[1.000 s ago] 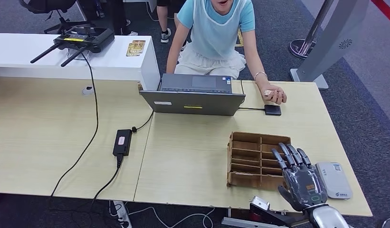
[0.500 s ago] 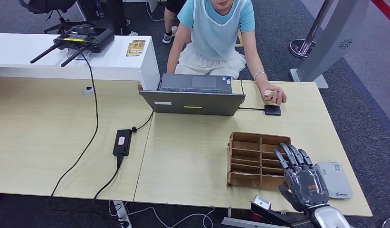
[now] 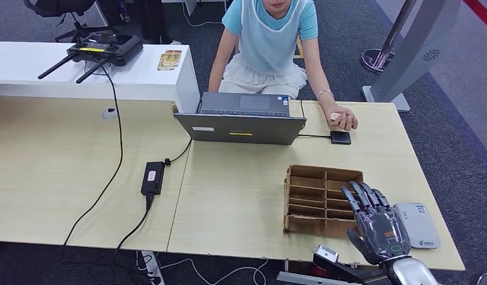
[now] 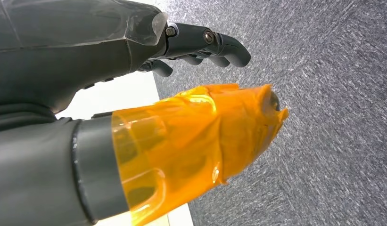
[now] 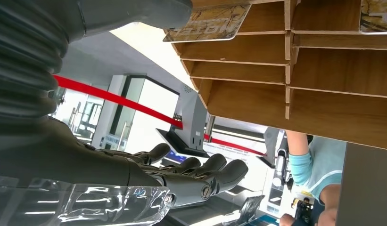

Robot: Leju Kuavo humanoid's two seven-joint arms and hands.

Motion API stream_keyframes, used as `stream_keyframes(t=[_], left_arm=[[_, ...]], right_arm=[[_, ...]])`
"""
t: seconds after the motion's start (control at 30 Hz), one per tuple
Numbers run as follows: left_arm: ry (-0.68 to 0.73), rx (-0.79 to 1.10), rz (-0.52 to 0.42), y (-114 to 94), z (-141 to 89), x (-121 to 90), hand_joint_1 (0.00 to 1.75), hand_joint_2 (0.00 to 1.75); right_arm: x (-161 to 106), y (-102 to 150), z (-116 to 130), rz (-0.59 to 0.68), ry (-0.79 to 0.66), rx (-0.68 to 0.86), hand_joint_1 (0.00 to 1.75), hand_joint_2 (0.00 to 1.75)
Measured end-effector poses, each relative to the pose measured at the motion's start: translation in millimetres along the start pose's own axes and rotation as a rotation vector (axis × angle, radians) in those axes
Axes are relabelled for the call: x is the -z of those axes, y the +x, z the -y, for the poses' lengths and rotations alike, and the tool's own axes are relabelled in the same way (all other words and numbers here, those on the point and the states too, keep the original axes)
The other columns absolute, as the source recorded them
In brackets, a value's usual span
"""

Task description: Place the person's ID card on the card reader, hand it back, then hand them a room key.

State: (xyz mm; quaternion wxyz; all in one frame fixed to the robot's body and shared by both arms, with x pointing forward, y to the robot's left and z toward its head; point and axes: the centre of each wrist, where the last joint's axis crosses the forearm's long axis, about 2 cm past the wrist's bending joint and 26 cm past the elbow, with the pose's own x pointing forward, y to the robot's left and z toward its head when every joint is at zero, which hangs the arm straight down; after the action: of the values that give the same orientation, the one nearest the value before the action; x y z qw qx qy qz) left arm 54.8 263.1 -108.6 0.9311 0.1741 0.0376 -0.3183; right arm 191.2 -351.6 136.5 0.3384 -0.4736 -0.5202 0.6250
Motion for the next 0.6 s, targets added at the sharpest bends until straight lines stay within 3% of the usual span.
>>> stream_keyframes(t=[0.6], left_arm=[[0.010, 0.008, 0.002, 0.1, -0.2, 0.0, 0.00, 0.00]], right_arm=[[1.8, -1.2, 0.0, 0.006, 0.014, 0.026, 0.55, 1.75]])
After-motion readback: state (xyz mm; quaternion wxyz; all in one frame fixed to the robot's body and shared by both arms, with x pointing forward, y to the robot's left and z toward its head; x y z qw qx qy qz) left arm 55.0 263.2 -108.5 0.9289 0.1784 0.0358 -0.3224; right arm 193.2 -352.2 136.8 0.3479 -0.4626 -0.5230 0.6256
